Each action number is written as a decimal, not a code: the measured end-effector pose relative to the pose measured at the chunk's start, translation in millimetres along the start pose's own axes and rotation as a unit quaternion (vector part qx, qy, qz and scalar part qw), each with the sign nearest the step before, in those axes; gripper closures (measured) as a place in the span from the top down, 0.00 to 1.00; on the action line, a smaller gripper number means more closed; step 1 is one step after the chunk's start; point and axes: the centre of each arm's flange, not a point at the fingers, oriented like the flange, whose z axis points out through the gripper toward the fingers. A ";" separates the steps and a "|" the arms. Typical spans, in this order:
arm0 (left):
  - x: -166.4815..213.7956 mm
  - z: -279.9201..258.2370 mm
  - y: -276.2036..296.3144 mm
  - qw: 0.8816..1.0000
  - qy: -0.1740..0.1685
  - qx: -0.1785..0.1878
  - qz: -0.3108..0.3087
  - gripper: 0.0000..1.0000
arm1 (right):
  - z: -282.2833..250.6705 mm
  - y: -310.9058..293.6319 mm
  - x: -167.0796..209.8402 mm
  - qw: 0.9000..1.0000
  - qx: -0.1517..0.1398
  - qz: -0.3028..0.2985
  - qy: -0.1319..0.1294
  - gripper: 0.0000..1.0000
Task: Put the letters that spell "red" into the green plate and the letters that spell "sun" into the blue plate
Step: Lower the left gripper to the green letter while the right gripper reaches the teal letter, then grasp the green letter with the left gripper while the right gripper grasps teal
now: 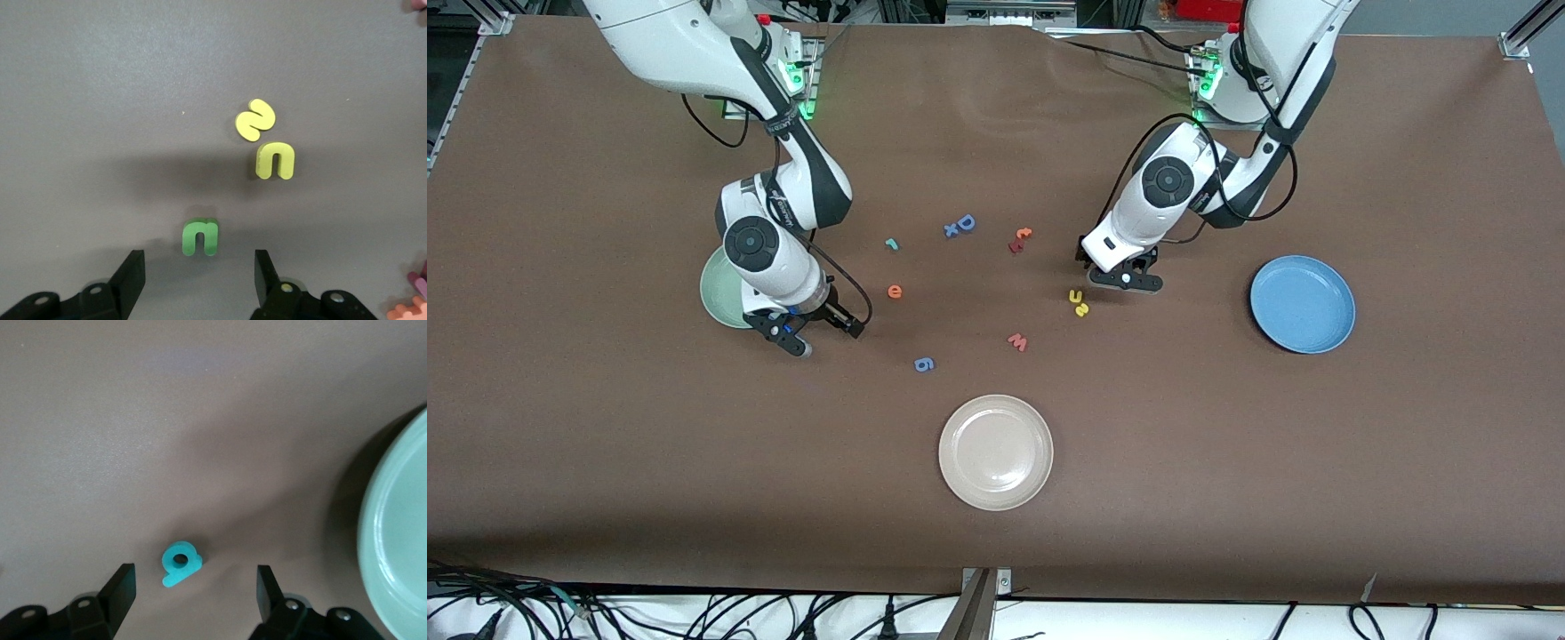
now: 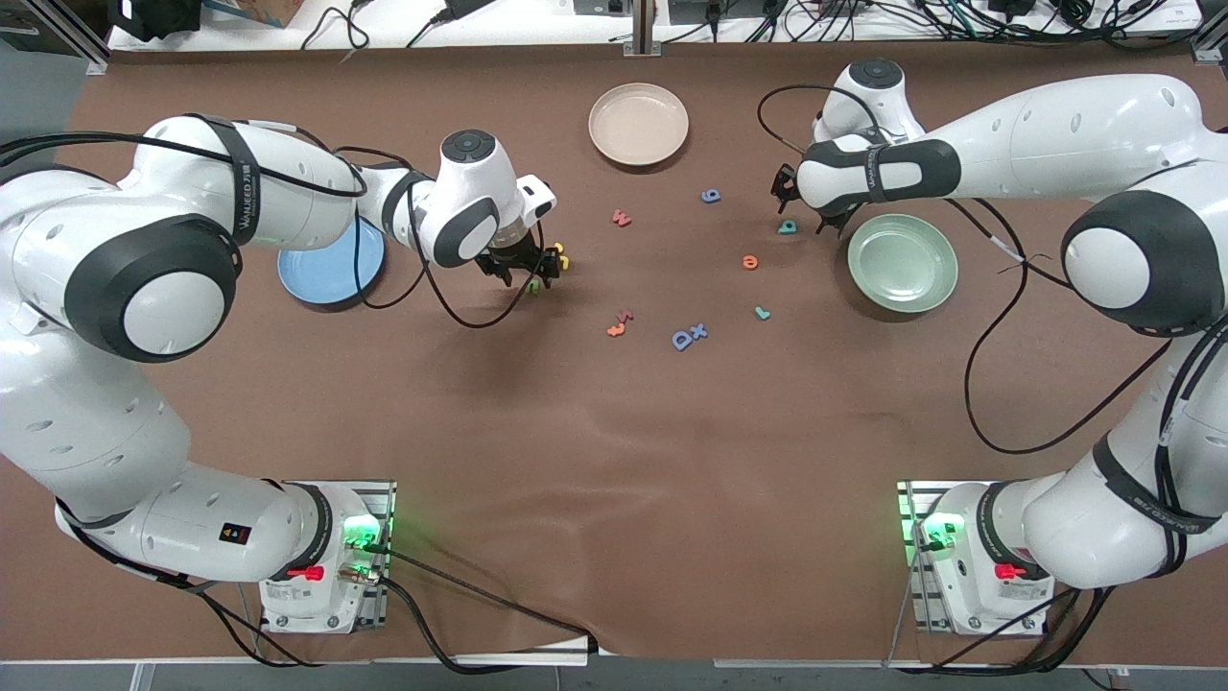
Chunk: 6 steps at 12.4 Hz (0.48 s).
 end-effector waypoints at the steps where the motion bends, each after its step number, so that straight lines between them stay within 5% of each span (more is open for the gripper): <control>1: -0.7 2.8 0.6 1.000 -0.001 0.000 0.001 0.74 | 3.8 -0.2 -0.1 1.000 0.002 0.004 0.001 0.81; 6: -1.8 16.0 2.8 1.000 0.001 -0.002 0.003 0.71 | 20.8 -6.7 -9.9 1.000 0.009 0.013 0.001 0.78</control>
